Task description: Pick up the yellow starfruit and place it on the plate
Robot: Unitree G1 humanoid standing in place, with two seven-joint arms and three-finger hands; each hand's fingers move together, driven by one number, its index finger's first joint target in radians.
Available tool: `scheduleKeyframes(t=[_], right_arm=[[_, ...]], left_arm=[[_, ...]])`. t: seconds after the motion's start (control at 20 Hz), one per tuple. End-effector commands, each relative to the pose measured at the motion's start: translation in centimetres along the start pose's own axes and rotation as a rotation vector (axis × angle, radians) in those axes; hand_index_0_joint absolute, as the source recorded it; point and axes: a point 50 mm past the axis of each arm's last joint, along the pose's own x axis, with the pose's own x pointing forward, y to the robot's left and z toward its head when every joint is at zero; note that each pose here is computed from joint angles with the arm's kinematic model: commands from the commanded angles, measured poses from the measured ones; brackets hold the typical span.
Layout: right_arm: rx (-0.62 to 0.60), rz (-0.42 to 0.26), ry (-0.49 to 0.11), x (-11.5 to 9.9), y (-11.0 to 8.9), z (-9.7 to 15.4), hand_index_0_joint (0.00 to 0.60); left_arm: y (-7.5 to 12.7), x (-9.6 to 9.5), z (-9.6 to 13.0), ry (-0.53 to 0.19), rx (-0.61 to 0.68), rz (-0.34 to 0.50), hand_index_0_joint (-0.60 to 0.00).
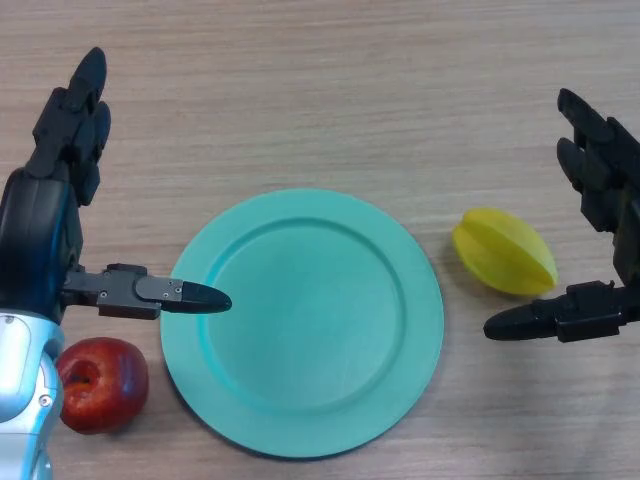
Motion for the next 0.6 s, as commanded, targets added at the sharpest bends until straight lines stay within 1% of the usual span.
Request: scheduleKeyframes(t=[0.05, 0.45, 0.6], right_arm=[[-0.050, -0.065, -0.239, -0.1, -1.7, 3.6, 0.000], [-0.084, -0.073, -0.244, 0.0, -1.8, 3.1, 0.000], [-0.118, -0.086, -0.240, 0.6, -1.8, 2.6, 0.000]], left_arm=[[1.3, 0.2, 2.7, -0.162, 0.039, 0.053, 0.000], [1.5, 0.2, 2.8, -0.156, 0.014, 0.053, 0.000], [1.6, 0.4, 2.8, -0.152, 0.018, 0.052, 0.000]])
